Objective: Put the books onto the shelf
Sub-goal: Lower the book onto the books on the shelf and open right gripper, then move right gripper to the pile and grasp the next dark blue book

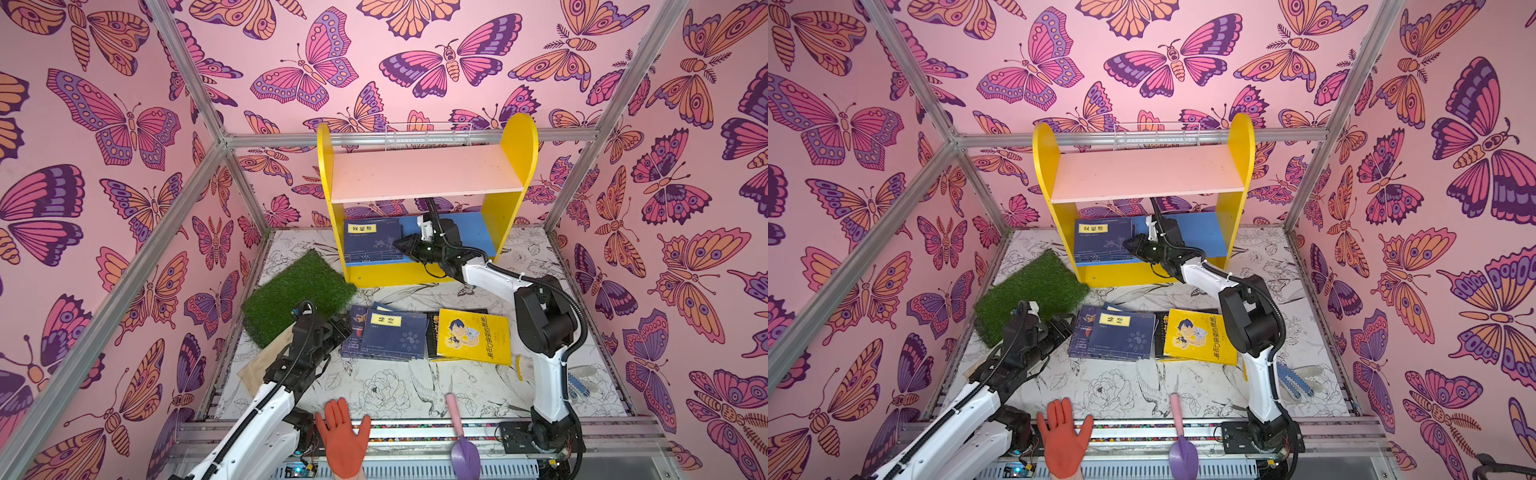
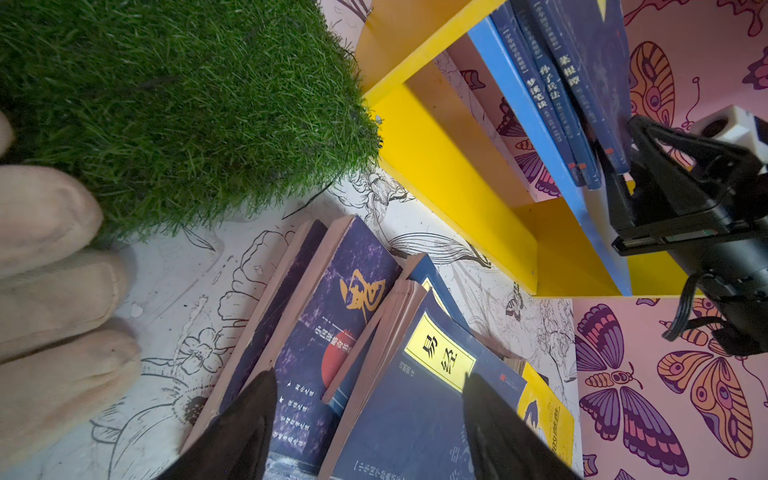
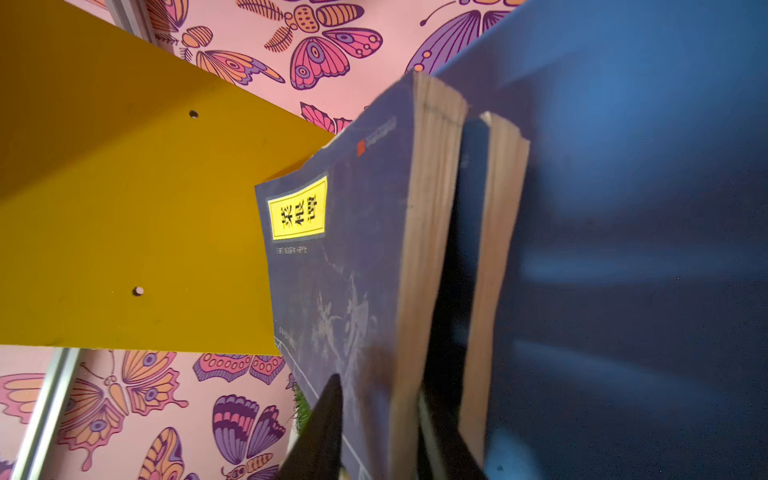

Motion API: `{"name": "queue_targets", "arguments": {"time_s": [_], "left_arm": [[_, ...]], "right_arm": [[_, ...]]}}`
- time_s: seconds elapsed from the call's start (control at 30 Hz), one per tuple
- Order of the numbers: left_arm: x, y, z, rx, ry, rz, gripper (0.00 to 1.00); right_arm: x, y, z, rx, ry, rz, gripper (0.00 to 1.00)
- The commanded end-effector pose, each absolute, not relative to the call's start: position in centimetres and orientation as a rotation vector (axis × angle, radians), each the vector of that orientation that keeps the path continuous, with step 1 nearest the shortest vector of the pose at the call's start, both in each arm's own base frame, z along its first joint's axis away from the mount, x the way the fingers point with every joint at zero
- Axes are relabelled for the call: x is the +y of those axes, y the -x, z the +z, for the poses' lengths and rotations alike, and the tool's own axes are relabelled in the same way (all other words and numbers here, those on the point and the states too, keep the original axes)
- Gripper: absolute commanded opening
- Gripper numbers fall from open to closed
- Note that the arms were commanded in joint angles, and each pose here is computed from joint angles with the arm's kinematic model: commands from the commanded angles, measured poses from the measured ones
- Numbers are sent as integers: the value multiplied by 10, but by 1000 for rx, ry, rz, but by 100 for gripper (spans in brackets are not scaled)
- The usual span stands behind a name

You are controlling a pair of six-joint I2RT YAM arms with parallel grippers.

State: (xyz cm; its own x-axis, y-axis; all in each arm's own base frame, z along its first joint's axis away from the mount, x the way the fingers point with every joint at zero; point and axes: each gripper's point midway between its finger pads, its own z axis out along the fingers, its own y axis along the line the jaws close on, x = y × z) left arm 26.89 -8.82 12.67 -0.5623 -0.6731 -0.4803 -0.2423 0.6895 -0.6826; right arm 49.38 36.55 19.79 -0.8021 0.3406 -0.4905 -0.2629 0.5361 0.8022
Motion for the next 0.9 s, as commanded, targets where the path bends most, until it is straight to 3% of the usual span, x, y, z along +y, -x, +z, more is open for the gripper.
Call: {"name": "queue_targets", "arguments": {"time_s": [0.0, 0.2, 0.57, 0.87], "left_arm": [[-88, -267, 124, 2154, 687, -721, 73], [-88, -267, 125, 2154, 686, -721, 73], [-88, -267, 126, 2150, 677, -715, 73], [-109, -271, 129, 2244, 465, -735, 74]], "right_arm": [[362, -482, 194, 2242, 24, 1089, 36], [348, -484, 204, 2246, 91, 912, 49], [329, -477, 231, 2197, 154, 792, 54], [303, -390, 219, 2236, 354, 821, 53]]}}
